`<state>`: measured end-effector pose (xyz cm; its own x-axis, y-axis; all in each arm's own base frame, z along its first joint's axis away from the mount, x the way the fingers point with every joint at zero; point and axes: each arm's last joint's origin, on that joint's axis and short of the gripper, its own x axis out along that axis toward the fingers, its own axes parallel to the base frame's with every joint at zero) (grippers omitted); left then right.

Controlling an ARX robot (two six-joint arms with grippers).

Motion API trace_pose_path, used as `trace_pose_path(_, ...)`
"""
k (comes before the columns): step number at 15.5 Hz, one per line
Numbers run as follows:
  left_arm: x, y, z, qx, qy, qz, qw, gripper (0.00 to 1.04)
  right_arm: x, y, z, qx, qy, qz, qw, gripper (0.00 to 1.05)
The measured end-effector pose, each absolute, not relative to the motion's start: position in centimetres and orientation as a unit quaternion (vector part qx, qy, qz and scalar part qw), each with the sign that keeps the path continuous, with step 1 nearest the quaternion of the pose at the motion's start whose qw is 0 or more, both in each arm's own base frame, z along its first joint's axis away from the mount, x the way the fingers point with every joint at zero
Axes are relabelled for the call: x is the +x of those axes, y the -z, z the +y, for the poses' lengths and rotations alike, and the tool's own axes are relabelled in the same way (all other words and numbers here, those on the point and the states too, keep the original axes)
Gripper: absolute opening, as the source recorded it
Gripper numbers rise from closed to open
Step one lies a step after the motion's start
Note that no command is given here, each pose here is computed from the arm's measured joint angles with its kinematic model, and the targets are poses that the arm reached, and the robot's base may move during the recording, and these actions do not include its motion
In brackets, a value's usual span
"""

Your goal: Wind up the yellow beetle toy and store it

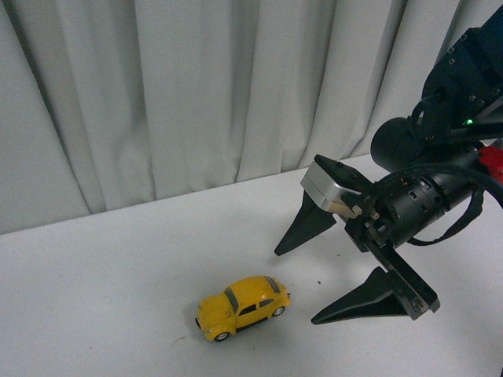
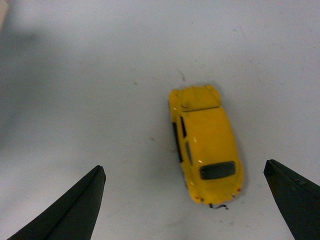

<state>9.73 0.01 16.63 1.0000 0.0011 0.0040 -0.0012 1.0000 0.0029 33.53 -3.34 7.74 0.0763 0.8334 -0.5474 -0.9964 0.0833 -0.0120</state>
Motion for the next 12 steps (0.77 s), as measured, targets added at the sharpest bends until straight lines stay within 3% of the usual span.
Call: trace_pose_path(12, 9.7, -16.6, 0.0, 0.001, -0.001, -0.002, 1.000, 0.98, 37.8, -6.5, -0.6, -0.299, -0.652, 0.196, 0.668, 0.98)
